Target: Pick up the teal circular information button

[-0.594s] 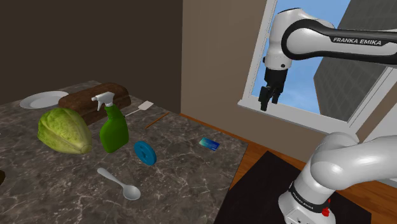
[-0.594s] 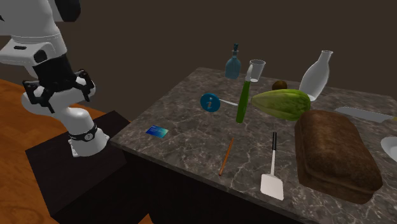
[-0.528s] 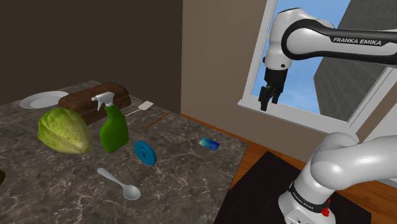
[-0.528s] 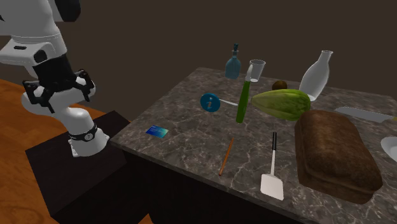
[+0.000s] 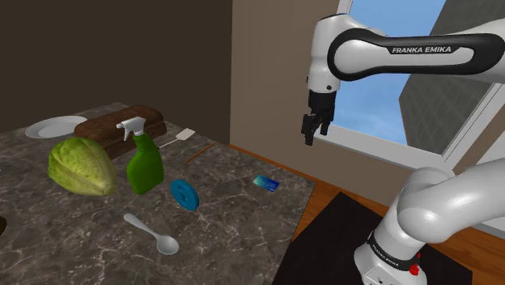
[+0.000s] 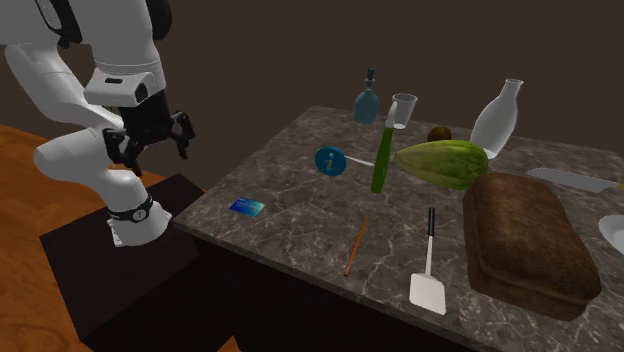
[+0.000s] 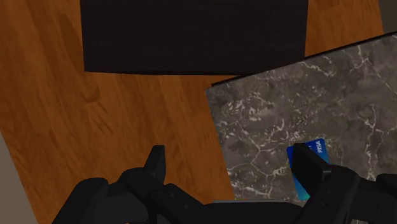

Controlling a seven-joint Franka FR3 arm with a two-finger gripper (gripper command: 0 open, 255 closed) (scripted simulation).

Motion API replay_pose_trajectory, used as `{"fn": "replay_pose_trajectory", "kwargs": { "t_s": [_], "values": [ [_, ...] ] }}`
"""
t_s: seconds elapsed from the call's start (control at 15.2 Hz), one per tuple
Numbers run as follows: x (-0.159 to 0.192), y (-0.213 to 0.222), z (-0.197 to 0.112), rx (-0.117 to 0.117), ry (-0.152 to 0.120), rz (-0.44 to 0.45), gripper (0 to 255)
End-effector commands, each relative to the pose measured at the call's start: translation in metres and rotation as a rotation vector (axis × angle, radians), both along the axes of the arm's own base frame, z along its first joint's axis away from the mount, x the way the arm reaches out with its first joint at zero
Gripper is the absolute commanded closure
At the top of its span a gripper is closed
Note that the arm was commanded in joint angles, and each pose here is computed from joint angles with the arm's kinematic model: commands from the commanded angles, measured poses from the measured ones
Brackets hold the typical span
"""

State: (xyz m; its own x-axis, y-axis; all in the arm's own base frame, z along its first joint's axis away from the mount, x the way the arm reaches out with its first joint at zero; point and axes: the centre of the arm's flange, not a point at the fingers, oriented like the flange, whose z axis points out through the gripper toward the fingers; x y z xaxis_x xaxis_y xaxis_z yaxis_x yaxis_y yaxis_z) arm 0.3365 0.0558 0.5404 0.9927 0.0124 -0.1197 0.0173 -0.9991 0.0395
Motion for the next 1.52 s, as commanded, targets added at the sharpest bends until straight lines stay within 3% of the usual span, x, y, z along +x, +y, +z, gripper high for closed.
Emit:
{"fn": "replay_pose_trajectory", "kwargs": {
  "t_s": [0.0,1.45],
  "values": [
    [0.011,0.027,-0.002,0.003,0.000,0.016,0],
    [0.130,0.289,-0.037,0.022,0.006,0.195,0]
  ]
}}
